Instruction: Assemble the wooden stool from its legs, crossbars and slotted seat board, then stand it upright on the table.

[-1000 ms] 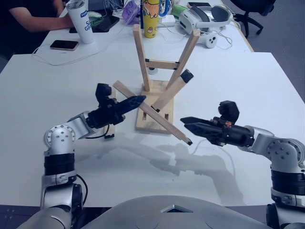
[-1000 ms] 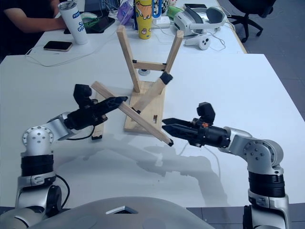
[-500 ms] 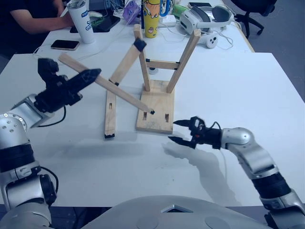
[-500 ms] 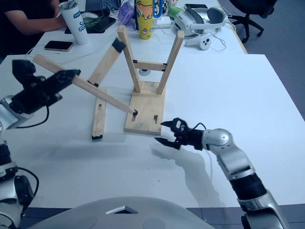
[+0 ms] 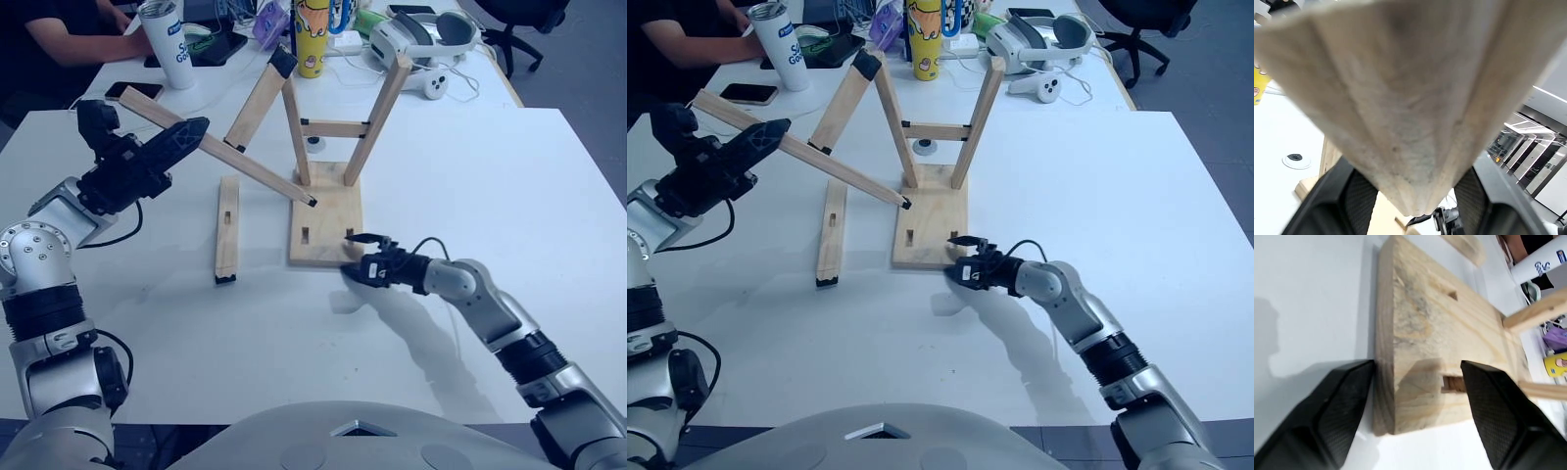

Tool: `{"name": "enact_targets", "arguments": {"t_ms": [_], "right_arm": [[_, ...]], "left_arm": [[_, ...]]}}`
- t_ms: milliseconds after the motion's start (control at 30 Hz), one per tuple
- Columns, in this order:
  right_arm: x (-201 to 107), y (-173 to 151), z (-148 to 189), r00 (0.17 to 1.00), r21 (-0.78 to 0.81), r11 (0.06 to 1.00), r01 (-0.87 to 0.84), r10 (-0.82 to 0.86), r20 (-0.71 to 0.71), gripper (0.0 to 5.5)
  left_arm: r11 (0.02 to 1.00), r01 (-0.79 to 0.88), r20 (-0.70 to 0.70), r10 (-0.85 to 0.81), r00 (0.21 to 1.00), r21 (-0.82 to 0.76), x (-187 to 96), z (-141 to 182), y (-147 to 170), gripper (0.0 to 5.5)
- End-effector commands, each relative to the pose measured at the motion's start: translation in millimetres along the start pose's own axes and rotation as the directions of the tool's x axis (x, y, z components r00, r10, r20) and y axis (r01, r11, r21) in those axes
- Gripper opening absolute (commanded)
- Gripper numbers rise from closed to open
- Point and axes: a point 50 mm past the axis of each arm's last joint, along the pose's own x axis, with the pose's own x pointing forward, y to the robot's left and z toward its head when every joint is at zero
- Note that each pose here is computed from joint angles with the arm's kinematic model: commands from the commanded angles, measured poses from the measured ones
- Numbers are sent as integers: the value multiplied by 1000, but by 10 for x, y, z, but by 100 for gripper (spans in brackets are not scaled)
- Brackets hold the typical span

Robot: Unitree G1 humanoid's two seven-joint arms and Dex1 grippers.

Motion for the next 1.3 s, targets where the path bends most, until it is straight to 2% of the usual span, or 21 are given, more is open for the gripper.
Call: {"name": "enact_targets", "arguments": {"t_ms": [33, 133, 200, 300, 333, 400, 533, 600, 733, 800, 933, 1067, 1300], "right_arm": [[-88, -134, -99, 999, -40, 999, -18, 17, -35, 330], [-102, -160, -105, 999, -44, 999, -16, 15, -30, 330], [-138, -138, -68, 1000, 12, 1000, -23, 23, 2, 330], [-242, -67, -13, 998, 209, 977, -32, 19, 62, 330], [-269, -84, 37, 994, 329, 944, -15, -22, 110, 330], [-313, -166, 180, 960, 591, 807, 17, -178, 215, 300], [-197, -263, 244, 880, 826, 541, 156, -456, 133, 238], [-66, -184, 226, 886, 853, 482, 202, -460, 50, 211], [133, -49, 184, 893, 833, 481, 273, -450, -32, 153], [224, -32, 116, 878, 847, 426, 317, -469, -93, 121], [371, 12, 61, 867, 866, 347, 361, -467, -174, 63], [450, 58, 53, 868, 884, 294, 364, -451, -207, 4], [528, 168, 84, 888, 893, 289, 346, -408, -212, 0]], "left_arm": [[1000, 14, 29, -14, 999, 15, 73, -84, -26, 203], [999, 14, 27, -15, 1000, 30, 136, -145, -45, 203], [999, 13, 18, -14, 1000, 51, 179, -176, -70, 203], [996, 10, -4, -10, 1000, 92, 236, -205, -93, 203], [994, 9, -2, -8, 1000, 106, 245, -193, -95, 203], [990, 11, -1, -11, 1000, 138, 260, -139, -112, 203], [979, 22, -19, -19, 1000, 202, 299, -34, -138, 203], [976, 37, -32, -31, 999, 215, 331, -12, -130, 203], [969, 74, -79, -57, 995, 236, 414, -22, -85, 203], [961, 111, -108, -86, 990, 252, 492, -27, -94, 203], [930, 181, -242, -105, 965, 320, 631, -107, -69, 203], [899, 231, -349, -96, 932, 371, 653, -152, -40, 203], [889, 268, -413, -101, 905, 370, 647, -198, -21, 203]]}}
